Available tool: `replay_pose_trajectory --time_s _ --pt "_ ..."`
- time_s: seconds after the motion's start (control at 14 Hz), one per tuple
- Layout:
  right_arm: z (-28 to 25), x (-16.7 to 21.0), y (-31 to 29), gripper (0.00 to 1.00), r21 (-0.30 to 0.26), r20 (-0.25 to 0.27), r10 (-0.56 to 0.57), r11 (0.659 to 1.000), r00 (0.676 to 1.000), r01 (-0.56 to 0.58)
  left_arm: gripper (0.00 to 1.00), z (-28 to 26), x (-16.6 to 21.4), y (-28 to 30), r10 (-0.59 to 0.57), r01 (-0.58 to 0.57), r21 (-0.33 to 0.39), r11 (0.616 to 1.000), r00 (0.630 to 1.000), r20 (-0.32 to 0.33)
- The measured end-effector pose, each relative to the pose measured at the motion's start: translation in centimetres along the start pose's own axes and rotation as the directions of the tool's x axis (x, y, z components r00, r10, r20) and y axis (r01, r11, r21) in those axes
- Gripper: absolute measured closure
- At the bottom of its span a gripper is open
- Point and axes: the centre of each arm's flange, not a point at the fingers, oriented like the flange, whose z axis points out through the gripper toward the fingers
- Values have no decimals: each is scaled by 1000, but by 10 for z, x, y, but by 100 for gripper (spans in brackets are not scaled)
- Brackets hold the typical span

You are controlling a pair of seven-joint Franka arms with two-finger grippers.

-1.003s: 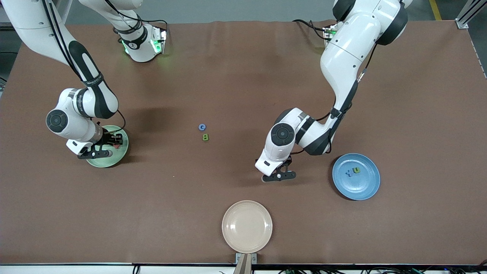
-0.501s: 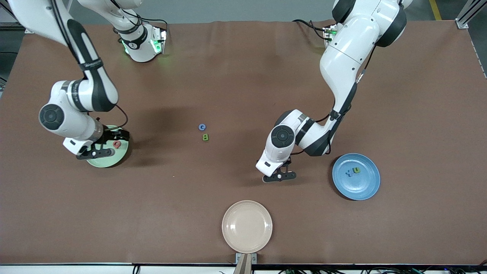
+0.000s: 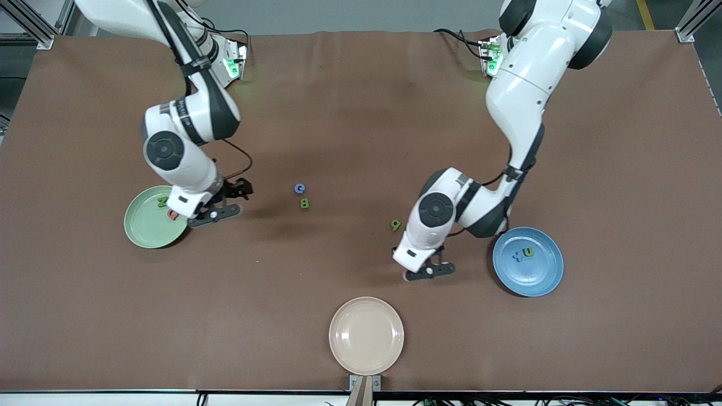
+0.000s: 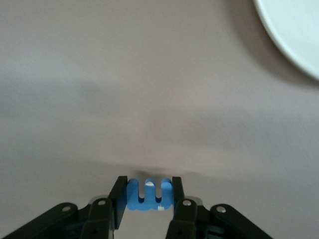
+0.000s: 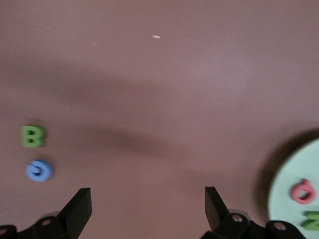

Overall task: Sort upper and lower case letters into plates
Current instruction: 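Grasp the m with the left gripper while the right gripper reaches the B, then place the m on the blue plate while the right gripper grasps the B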

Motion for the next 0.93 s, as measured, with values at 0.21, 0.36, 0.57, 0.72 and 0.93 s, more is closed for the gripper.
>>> replay_pose_trajectory --time_s 0.21,0.36,0.57,0.72,0.93 --pt "3 8 -61 0 9 -27 -55 998 998 55 60 -44 46 -56 -24 25 28 999 1000 -7" --pt "19 13 -88 0 14 -55 -59 998 997 60 60 -64 70 -101 2 -3 65 998 1000 18" --pt "58 15 -113 8 15 -64 -73 997 995 74 60 -67 96 -182 22 -30 106 994 997 80" --pt "76 14 -120 14 13 -50 -83 996 995 84 60 -54 104 -228 5 -19 120 993 993 117" --pt "87 14 -124 26 19 -43 -74 997 996 75 60 -39 111 -279 -16 -4 128 992 988 154"
